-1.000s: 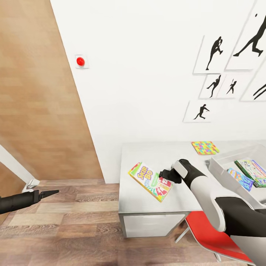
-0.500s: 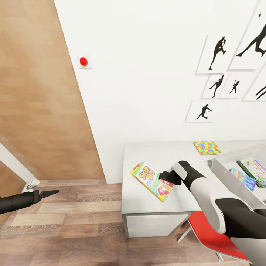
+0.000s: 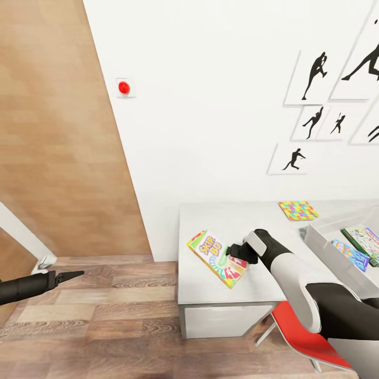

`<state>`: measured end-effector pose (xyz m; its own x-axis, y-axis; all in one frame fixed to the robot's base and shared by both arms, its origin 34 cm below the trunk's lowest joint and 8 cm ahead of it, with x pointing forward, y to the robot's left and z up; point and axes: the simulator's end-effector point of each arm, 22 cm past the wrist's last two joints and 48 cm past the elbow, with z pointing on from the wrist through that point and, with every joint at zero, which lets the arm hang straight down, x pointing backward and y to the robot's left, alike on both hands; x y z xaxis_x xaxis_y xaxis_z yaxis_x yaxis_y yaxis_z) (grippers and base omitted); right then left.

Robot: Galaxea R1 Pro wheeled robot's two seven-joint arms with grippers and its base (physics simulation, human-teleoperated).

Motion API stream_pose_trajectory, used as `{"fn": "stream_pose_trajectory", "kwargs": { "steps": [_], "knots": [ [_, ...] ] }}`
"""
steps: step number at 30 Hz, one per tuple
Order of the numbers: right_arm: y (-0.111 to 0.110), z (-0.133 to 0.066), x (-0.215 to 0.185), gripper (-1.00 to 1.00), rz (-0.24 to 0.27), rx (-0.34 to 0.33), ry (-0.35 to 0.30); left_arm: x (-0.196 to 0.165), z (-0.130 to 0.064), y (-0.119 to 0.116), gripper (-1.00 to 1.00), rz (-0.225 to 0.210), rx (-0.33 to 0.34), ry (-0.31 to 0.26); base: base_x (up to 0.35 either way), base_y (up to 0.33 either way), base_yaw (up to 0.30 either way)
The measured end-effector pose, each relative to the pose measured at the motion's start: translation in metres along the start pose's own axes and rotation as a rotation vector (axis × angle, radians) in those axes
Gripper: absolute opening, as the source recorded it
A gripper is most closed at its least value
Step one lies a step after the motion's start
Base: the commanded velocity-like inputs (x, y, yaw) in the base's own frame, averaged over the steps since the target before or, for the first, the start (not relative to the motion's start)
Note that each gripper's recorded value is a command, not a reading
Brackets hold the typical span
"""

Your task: Put all the toys in the child's room - the three board games (two on the bed and one on the table), the two jigsaw puzzles on the table, and the tennis ball on the table - inside the toy box on the table in the child's room.

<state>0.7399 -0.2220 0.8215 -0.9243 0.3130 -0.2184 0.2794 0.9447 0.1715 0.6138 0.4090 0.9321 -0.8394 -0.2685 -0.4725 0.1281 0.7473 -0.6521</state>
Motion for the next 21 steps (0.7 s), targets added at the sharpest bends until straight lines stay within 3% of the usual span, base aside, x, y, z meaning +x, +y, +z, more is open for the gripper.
{"fn": "stream_pose_trajectory", "kwargs": {
  "steps": [21],
  "knots": [
    [0.0036,0.0002,0.0009,1.00,-0.001,-0.005,0.001,0.0001,0.0000,0.0000,1.00,-0.001,0.000,0.000,0.016,0.136,0.000]
  ]
}}
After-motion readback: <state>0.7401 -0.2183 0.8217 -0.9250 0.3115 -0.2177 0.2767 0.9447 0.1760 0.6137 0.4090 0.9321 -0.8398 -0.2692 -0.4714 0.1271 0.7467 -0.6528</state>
